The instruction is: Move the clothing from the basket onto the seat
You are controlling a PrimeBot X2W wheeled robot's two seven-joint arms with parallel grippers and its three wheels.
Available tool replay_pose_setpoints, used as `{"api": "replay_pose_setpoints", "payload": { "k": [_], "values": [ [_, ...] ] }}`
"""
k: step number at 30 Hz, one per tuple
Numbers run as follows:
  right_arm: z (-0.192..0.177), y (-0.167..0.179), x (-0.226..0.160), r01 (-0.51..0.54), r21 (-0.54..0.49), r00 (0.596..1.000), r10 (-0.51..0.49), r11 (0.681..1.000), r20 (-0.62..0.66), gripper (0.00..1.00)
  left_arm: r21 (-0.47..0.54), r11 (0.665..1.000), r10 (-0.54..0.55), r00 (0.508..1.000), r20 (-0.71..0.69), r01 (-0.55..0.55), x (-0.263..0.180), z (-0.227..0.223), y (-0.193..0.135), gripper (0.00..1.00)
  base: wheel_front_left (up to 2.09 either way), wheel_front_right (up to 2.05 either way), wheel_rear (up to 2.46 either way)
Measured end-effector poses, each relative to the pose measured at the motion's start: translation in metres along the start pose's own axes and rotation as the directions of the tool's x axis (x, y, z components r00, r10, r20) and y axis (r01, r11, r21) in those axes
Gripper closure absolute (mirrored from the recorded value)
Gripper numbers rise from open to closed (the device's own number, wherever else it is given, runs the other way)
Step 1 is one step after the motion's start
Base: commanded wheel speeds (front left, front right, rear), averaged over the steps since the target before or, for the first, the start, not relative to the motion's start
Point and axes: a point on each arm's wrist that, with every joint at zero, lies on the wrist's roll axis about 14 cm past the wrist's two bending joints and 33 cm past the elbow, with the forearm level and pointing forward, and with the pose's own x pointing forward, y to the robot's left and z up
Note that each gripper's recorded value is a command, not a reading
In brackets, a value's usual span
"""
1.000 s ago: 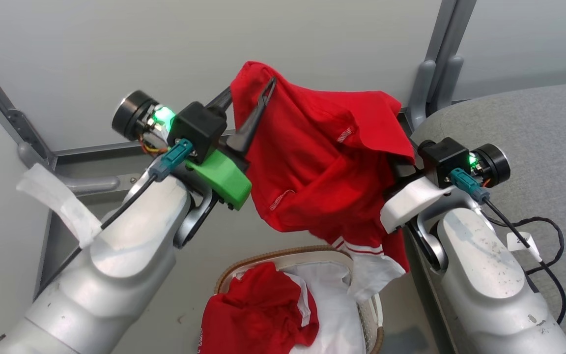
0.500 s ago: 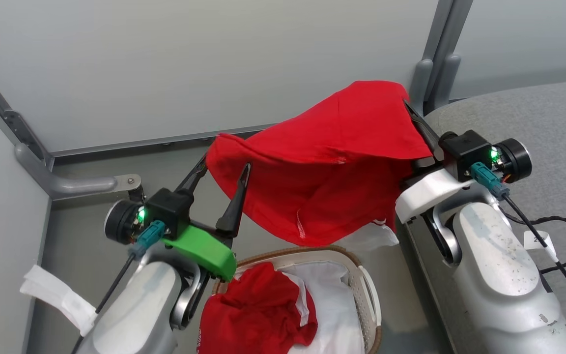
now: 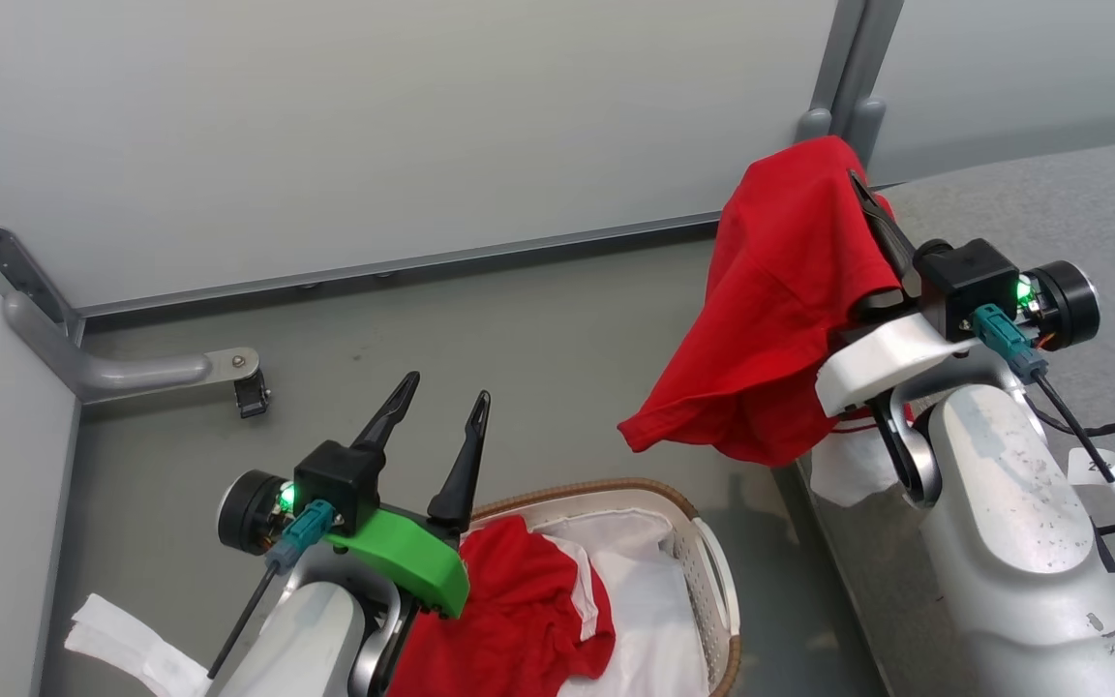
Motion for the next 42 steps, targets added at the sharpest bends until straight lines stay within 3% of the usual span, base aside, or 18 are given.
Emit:
{"api": "replay_pose_setpoints", "payload": {
  "k": [13, 21, 27, 33, 42],
  "values": [
    [-0.011, -0.032, -0.015, 0.084, -0.025, 0.996, -0.085, 0.996, -0.036, 1.00, -0.034, 0.997, -0.074, 0.997, -0.013, 0.074, 0.010, -0.013, -0.029, 0.00, 0.00, 0.00, 0.00],
    [-0.008, -0.075, -0.033, 0.183, -0.087, 0.981, -0.187, 0.979, -0.044, 1.00, -0.054, 0.982, -0.181, 0.983, -0.028, 0.179, 0.030, -0.024, -0.062, 0.00, 0.00, 0.00, 0.00],
    [-0.005, -0.120, -0.062, 0.299, -0.140, 0.949, -0.309, 0.944, -0.055, 1.00, -0.062, 0.956, -0.289, 0.957, -0.023, 0.288, 0.051, -0.028, -0.095, 0.00, 0.00, 0.00, 0.00],
    [-0.005, -0.160, -0.097, 0.406, -0.192, 0.902, -0.426, 0.893, -0.075, 1.00, -0.083, 0.908, -0.415, 0.910, -0.025, 0.411, 0.065, -0.036, -0.135, 0.00, 0.00, 0.00, 0.00],
    [-0.016, -0.194, -0.129, 0.491, -0.243, 0.841, -0.528, 0.836, -0.118, 1.00, -0.121, 0.857, -0.508, 0.861, -0.038, 0.500, 0.079, -0.055, -0.161, 0.00, 0.00, 0.00, 0.00]
  ]
}}
